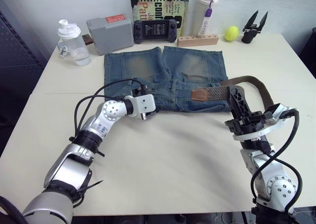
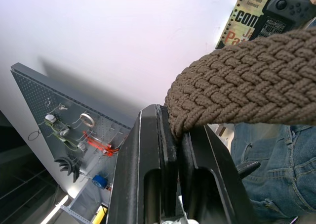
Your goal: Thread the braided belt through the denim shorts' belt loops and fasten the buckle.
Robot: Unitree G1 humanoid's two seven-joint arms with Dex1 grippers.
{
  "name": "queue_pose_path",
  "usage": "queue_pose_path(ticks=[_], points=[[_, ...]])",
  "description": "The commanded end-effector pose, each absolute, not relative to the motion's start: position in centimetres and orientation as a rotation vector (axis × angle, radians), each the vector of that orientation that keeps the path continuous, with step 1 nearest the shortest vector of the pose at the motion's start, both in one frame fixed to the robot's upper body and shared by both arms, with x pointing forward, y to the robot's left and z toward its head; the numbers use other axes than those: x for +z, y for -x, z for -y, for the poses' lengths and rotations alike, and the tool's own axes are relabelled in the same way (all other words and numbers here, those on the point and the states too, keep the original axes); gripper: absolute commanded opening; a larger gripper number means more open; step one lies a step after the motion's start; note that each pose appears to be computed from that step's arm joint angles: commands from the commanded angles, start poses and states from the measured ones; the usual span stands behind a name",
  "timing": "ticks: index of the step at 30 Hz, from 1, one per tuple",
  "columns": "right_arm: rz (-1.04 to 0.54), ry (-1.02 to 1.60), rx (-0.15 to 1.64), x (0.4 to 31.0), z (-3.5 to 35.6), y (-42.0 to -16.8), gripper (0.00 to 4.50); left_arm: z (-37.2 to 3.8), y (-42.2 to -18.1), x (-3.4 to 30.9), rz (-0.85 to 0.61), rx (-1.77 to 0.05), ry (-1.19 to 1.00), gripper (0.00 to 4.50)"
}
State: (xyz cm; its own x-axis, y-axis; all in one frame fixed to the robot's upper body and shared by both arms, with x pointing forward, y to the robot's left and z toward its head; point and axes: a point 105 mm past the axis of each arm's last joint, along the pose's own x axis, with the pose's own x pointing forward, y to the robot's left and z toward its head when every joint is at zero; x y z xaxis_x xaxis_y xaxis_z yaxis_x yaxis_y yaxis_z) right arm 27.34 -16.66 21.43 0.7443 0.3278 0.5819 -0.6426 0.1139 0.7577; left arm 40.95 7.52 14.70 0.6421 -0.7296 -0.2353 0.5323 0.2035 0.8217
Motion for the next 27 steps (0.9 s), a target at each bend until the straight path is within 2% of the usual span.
queue_pose_path(ticks=[1,3,5,8,9,14,16,18,24,27], points=[[0.349,-1.263,0.773,22.7,16.5,-26.3,0.00,-7.6,-41.1,14.9,0.270,-0.881,-1.058,3.61],[0.350,-1.263,0.768,22.7,16.5,-26.3,0.00,-7.6,-40.9,14.9,0.282,-0.891,-1.051,2.68],[0.352,-1.263,0.761,22.6,16.6,-26.3,0.00,-7.9,-40.8,14.7,0.278,-0.891,-1.046,1.95],[0.352,-1.260,0.746,22.5,16.7,-26.4,0.00,-8.3,-40.5,14.5,0.278,-0.888,-1.048,0.52],[0.350,-1.255,0.739,22.5,16.8,-26.4,0.00,-8.6,-40.3,14.6,0.289,-0.880,-1.040,0.22],[0.337,-1.198,0.694,22.2,17.3,-26.8,0.00,-9.9,-37.9,15.7,0.367,-0.839,-0.986,0.22],[0.321,-1.156,0.651,22.0,17.8,-27.1,0.00,-10.6,-36.2,16.6,0.406,-0.807,-0.945,0.22],[0.308,-1.082,0.610,21.9,18.6,-27.6,0.00,-11.7,-33.3,16.6,0.432,-0.776,-0.911,0.22],[0.282,-0.987,0.566,22.1,20.5,-28.2,0.00,-13.4,-27.0,14.6,0.353,-0.724,-0.791,0.22],[0.254,-0.970,0.577,21.9,20.8,-28.3,0.00,-13.8,-25.1,12.9,0.275,-0.759,-0.774,0.22]])
